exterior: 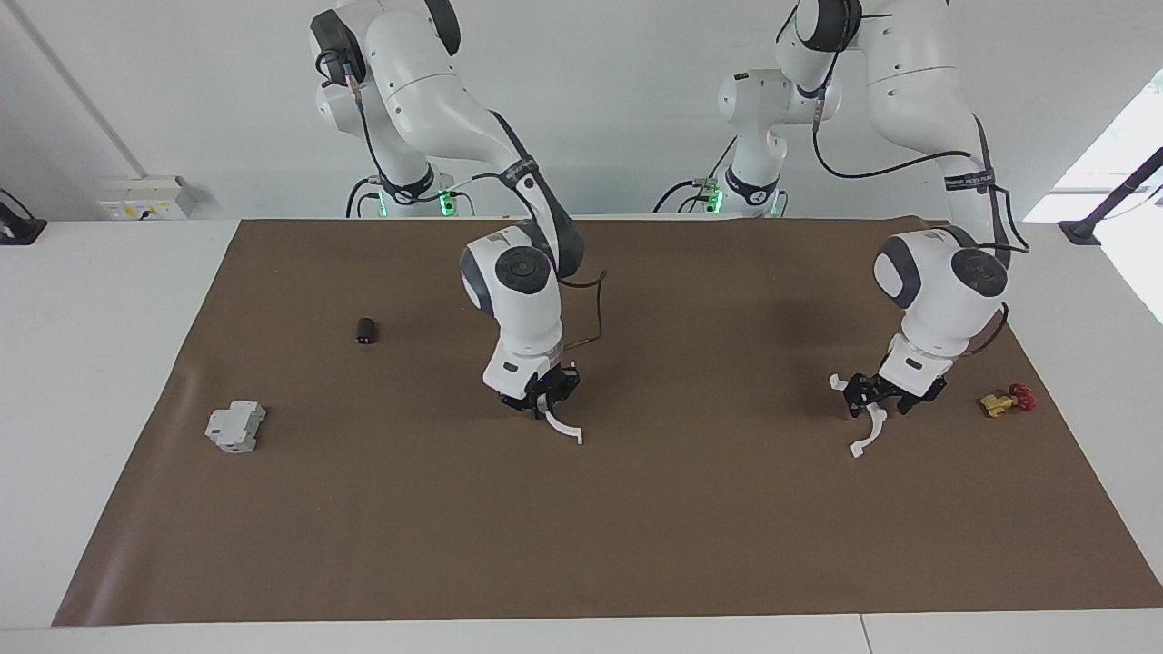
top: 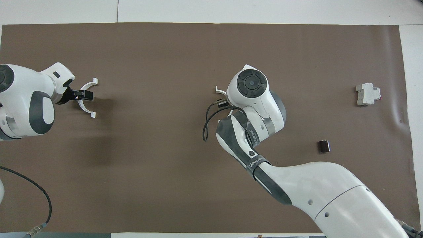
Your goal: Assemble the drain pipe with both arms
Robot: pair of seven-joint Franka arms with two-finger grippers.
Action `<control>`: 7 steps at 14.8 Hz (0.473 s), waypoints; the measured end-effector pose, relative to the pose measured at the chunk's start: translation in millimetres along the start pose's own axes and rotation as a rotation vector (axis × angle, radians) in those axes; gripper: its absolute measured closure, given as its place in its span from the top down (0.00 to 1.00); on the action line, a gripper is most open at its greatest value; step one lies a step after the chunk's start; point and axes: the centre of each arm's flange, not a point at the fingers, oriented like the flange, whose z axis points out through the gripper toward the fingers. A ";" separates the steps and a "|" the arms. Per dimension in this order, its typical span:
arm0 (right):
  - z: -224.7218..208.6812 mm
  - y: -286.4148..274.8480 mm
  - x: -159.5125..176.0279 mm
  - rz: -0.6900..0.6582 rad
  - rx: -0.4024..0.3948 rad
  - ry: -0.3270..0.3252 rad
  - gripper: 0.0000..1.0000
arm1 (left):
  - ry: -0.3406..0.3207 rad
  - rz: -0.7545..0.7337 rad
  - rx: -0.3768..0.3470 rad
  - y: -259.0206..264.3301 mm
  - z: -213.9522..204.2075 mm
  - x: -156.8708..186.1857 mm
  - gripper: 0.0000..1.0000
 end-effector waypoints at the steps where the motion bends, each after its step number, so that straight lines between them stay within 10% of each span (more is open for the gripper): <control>1: 0.4 0.0 -0.3 -0.002 0.000 0.000 0.21 | 0.008 0.000 0.001 -0.1 0.0 0.3 0.81; 7: -34.1 1.9 14.3 0.005 -0.002 0.012 0.78 | 0.063 0.002 0.007 -0.5 -4.9 6.0 0.20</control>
